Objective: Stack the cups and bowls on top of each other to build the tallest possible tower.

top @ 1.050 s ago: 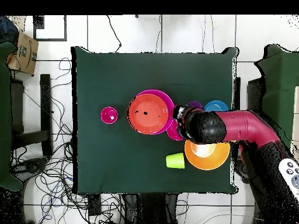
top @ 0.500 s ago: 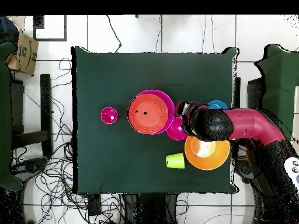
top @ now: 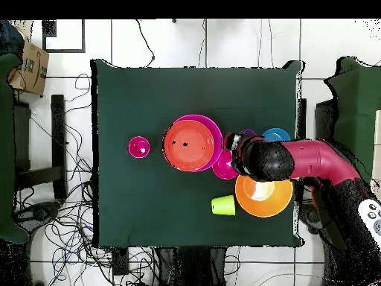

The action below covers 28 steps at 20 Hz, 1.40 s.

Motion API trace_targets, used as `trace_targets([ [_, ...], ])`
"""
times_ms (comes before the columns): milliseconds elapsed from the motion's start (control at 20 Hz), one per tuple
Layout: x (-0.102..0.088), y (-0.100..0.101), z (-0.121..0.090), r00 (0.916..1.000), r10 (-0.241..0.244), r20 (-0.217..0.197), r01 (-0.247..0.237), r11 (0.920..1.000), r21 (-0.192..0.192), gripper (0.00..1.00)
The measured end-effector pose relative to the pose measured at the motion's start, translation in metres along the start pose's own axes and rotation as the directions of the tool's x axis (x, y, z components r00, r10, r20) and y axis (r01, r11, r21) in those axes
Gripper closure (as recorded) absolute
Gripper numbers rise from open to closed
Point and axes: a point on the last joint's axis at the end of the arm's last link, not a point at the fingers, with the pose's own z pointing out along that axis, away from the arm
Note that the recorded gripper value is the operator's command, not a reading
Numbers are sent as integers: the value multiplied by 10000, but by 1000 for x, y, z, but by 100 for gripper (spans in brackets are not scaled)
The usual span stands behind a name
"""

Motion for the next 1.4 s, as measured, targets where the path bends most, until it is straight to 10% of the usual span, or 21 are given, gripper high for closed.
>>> trace_targets([
  [1400, -9, 2, 6, 9998, -203, 35, 203, 9996, -172, 0],
])
